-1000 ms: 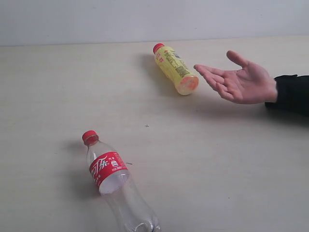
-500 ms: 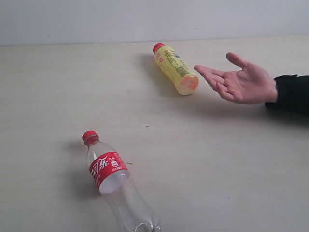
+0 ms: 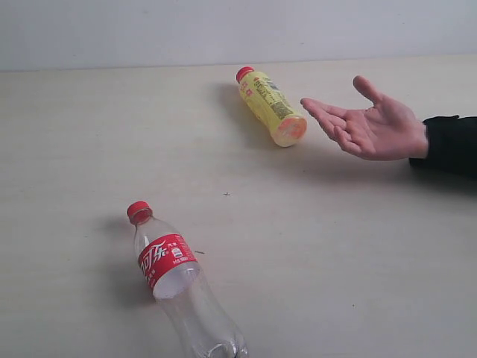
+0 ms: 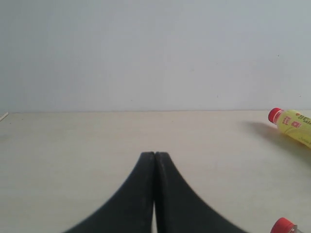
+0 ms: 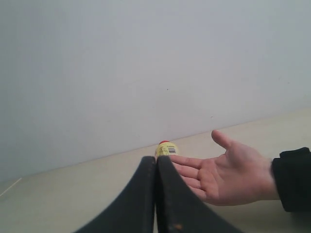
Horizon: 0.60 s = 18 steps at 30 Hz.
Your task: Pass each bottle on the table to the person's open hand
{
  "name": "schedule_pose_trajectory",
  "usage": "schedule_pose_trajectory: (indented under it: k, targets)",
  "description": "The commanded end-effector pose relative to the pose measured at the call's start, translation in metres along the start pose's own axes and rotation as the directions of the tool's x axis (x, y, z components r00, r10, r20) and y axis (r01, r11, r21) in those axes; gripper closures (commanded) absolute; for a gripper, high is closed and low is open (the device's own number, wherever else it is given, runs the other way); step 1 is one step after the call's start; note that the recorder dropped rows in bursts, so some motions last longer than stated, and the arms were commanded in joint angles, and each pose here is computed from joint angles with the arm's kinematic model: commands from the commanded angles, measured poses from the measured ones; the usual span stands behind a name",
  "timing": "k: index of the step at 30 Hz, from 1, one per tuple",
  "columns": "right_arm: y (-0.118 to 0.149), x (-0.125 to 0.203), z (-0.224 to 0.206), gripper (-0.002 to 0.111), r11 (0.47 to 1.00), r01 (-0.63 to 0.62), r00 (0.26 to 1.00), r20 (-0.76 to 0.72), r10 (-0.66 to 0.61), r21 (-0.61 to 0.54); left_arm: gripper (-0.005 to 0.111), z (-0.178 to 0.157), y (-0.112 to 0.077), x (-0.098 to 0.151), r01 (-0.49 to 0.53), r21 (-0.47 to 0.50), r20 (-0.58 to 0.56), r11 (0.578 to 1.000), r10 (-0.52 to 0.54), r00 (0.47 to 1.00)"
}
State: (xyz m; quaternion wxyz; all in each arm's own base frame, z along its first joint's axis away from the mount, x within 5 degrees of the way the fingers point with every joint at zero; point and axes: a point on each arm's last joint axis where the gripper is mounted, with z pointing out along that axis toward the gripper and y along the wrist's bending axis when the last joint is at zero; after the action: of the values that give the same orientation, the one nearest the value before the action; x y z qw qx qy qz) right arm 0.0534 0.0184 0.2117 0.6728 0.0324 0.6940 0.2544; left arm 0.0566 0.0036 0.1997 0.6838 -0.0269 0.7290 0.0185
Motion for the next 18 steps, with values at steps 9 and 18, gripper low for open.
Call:
schedule_pose_trajectory:
  k: [9, 18]
  targets:
    - [0.001, -0.002, -0.001, 0.108, 1.0, 0.011, 1.0, 0.012, -0.011, -0.001, 0.106, -0.002, 0.0, -0.015, 0.424, 0.074, 0.149, 0.903, -0.43, 0.89]
    - [0.001, -0.002, -0.001, 0.108, 1.0, 0.011, 1.0, 0.012, -0.011, -0.001, 0.106, -0.002, 0.0, -0.016, 0.443, 0.08, 0.157, 0.893, -0.45, 0.879]
